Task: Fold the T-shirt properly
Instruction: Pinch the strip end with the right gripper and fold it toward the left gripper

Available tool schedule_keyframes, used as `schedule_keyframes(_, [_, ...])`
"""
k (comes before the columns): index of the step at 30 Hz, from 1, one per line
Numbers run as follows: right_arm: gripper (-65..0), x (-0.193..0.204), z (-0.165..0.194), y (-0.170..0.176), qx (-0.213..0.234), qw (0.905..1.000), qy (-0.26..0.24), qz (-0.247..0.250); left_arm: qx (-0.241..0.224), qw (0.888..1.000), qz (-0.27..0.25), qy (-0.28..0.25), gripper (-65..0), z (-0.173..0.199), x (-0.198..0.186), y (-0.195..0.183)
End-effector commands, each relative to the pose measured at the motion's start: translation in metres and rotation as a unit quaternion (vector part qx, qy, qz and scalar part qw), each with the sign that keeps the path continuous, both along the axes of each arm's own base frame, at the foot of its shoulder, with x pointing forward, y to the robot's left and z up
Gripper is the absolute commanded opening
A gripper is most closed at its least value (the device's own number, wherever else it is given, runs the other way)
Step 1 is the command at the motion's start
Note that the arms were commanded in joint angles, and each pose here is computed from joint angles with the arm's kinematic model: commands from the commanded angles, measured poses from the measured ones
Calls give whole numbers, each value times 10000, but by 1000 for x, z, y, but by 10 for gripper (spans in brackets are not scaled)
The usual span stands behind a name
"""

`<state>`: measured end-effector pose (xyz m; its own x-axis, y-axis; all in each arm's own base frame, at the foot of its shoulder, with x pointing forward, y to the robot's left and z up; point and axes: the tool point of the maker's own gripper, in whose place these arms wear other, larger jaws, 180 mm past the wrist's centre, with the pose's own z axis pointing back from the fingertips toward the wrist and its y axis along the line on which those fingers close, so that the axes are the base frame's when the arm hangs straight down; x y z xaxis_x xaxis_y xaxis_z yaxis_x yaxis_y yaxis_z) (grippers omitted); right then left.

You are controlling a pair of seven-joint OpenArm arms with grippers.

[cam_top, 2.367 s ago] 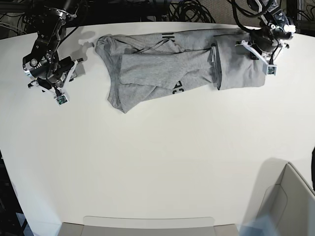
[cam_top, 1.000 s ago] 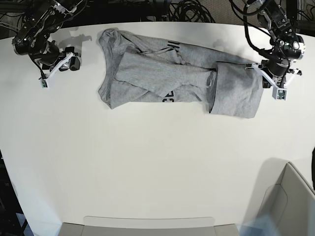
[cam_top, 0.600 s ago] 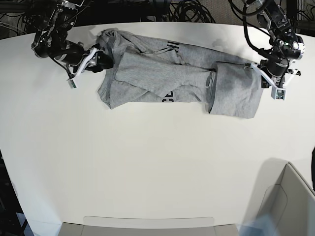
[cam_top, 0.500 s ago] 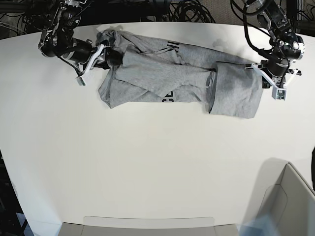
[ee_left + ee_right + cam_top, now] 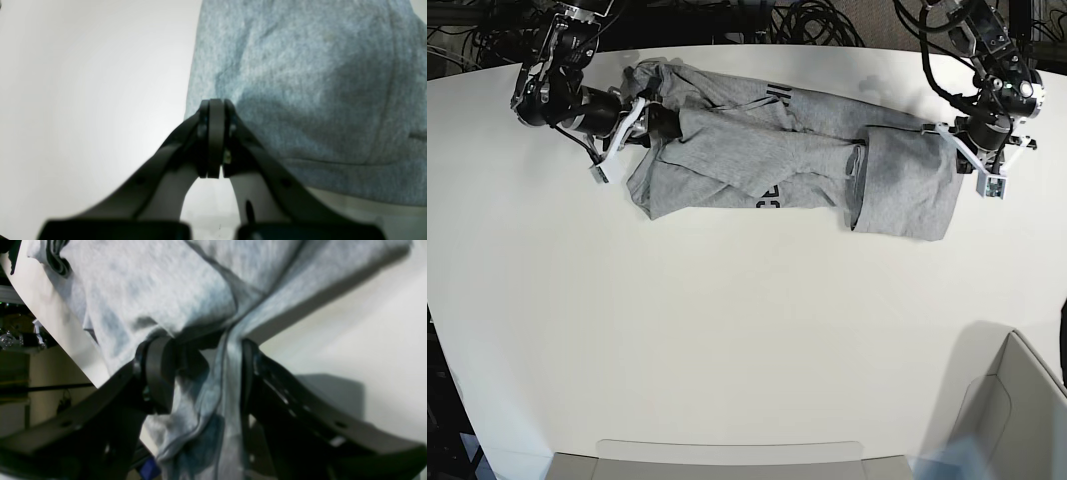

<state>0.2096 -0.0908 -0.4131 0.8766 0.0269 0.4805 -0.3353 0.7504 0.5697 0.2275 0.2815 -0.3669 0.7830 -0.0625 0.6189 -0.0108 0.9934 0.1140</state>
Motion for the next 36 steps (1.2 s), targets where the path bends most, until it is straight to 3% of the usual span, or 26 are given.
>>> schedule_keyframes(1, [-365, 5, 0, 1, -36, 10000, -32, 80, 66, 9997, -38, -229, -650, 11, 8, 3])
schedule_keyframes(7, [-365, 0, -22, 19, 239, 9982, 428, 342, 66, 9998, -38, -160, -650, 8, 3, 3])
schedule_keyframes(10, [-379, -12, -32, 26, 158, 9963, 631, 557, 66, 9999, -38, -152, -650, 8, 2, 3])
schedule_keyframes(13, [-486, -19, -40, 26, -69, 9948, 762, 678, 66, 9999, -38, -152, -650, 8, 2, 3])
schedule_keyframes(16, [-640, -19, -44, 21, -294, 9937, 824, 707, 66, 9998, -38, -168, -650, 8, 3, 3])
schedule_keyframes(19, [-650, -10, -41, 14, -398, 9941, 734, 689, 66, 9998, -38, -168, -650, 8, 3, 3])
schedule_keyframes(25, [-650, 26, -26, -58, -811, 9958, 407, -113, 58, 9998, -36, -168, -650, 8, 3, 2])
schedule_keyframes(31, [-650, 52, 2, -139, -1507, 9869, -32, -572, 52, 10000, -23, -77, -650, 5, -2, 2])
schedule_keyframes(36, [-650, 59, 22, -148, -1878, 9802, -410, -467, 45, 10000, -22, -23, -650, 2, -6, 2])
